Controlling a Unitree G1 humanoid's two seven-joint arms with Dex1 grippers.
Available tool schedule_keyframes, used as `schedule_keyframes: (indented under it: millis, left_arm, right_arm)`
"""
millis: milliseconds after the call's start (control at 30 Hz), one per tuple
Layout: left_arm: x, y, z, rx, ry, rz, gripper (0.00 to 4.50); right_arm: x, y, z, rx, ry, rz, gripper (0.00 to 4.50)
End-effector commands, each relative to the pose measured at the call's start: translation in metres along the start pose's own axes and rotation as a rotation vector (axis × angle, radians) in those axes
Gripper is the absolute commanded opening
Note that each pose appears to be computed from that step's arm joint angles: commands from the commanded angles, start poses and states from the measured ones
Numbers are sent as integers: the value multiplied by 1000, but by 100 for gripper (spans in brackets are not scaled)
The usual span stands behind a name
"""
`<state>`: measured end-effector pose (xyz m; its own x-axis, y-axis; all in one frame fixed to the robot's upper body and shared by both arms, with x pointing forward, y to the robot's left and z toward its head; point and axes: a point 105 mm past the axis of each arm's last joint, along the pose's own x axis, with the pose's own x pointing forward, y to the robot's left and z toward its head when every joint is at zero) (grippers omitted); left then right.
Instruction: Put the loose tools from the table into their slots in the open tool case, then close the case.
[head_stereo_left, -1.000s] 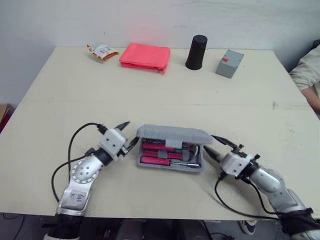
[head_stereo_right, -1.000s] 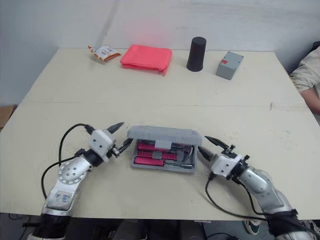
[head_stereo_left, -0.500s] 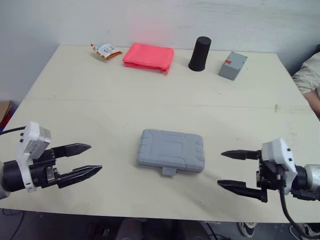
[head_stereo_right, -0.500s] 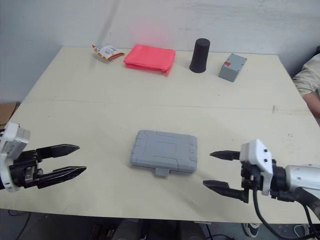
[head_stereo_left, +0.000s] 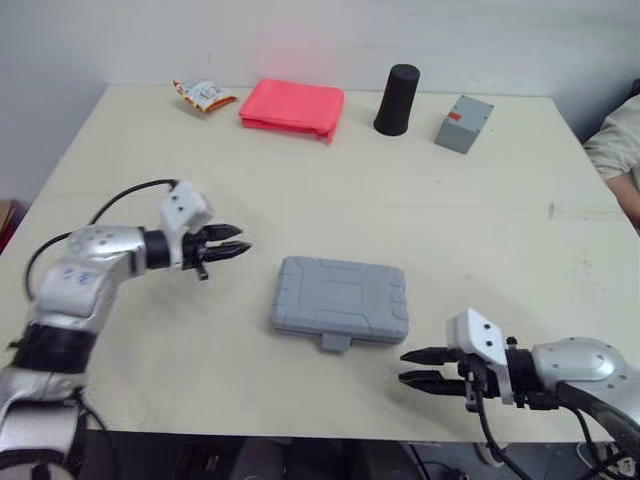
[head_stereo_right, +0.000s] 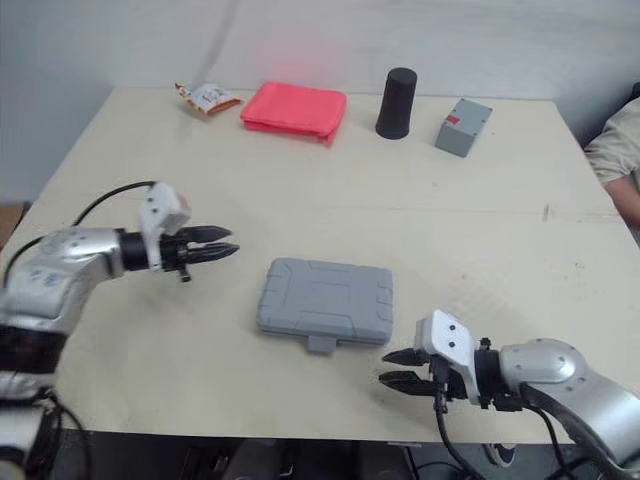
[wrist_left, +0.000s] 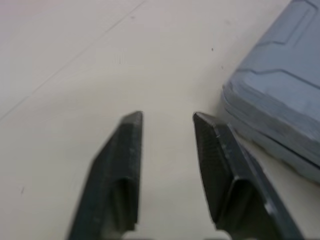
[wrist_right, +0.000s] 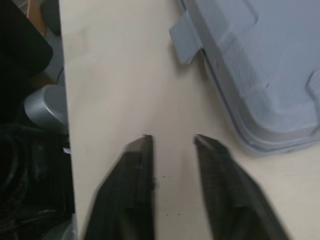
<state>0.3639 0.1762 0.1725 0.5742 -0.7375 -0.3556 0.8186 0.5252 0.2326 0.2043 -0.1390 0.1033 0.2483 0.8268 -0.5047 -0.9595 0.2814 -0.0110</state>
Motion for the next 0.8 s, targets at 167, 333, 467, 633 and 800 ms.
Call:
schedule_keyframes:
  millis: [167,333,467,633,800]
  left_arm:
    - [49,7,8,130,14,-107,6]
    - [55,-13,-2,167,42,-298,6]
    - [45,-37,-8,181,45,-459,6]
    - [37,-52,-7,168,26,-515,6]
    - [33,-44,6,195,-9,-428,6]
  right_arm:
    - [18,-14,-5,-52,31,-32,0]
    - [23,-36,-1,-86,1,-135,0]
    - [19,-59,2,-99,-20,-252,0]
    - [16,-79,5,-98,-38,-348,0]
    - [2,-82,0,-100,1,-377,0]
